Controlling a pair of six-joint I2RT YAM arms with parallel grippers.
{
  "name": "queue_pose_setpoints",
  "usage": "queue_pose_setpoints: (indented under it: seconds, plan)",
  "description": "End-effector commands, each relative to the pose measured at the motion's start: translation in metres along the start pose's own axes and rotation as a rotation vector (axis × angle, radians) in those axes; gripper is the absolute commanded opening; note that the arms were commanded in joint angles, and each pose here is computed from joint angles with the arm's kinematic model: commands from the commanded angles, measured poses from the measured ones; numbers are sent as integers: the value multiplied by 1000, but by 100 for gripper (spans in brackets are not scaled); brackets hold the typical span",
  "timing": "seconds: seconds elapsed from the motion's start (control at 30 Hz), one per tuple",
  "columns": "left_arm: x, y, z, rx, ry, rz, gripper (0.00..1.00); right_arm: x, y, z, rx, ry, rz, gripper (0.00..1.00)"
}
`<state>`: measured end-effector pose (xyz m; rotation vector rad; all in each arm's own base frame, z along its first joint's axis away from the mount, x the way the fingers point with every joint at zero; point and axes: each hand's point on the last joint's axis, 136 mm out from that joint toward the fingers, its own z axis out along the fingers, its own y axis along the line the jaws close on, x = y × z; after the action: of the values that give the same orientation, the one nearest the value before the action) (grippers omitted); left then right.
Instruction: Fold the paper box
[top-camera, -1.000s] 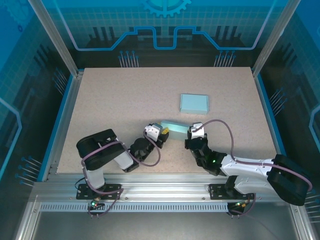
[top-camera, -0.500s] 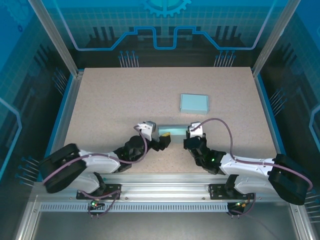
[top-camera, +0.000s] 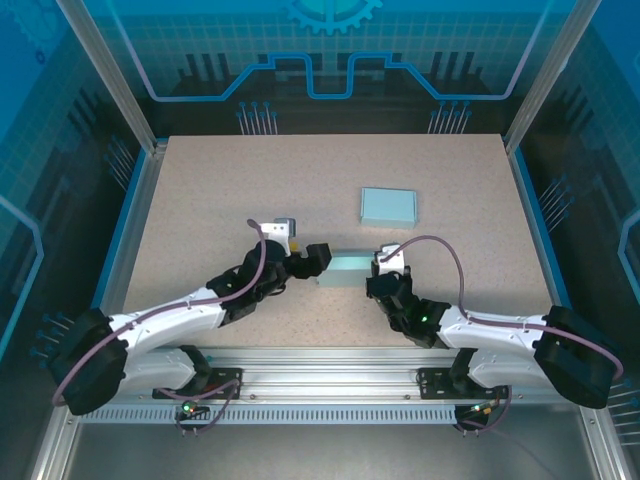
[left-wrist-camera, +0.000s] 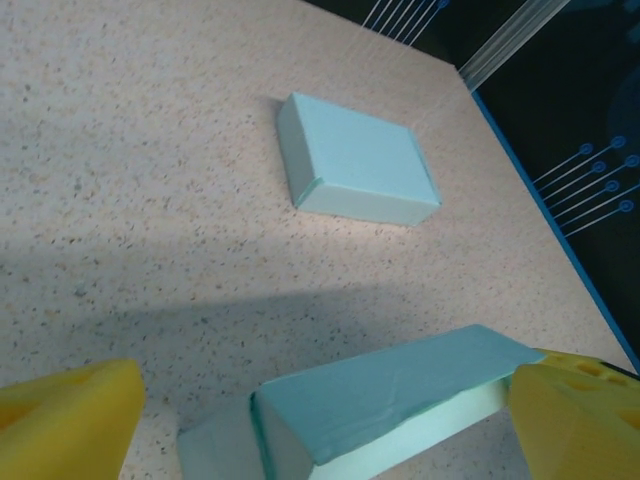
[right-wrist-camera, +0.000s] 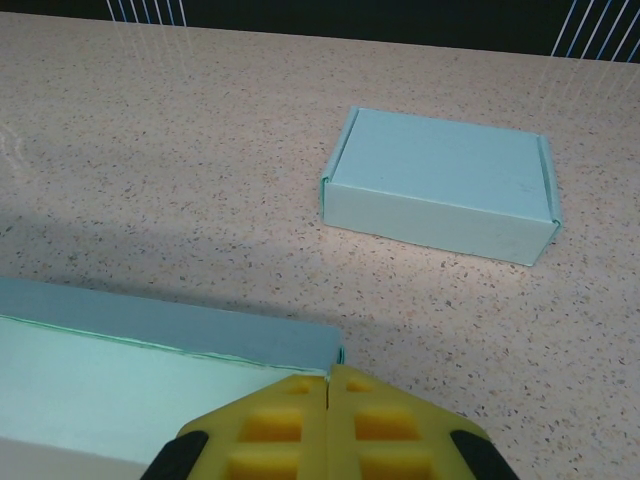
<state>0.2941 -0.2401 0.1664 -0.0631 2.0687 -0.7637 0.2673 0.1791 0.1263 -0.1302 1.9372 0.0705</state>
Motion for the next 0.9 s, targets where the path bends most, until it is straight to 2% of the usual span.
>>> queue_pose_setpoints:
  seconds: [0.0, 0.2, 0.67, 0.87]
  plan:
    - [13, 0, 9, 5, 77, -40, 93, 10, 3, -4, -18, 33, -19, 0]
    - [36, 5, 24, 9, 146, -61, 83, 10, 1, -6, -18, 36, -19, 0]
    - [96, 47, 37, -43, 234, -138, 62, 16, 3, -6, -18, 60, -31, 0]
    - [113, 59, 42, -55, 255, -153, 58, 11, 6, -10, -33, 62, -27, 1]
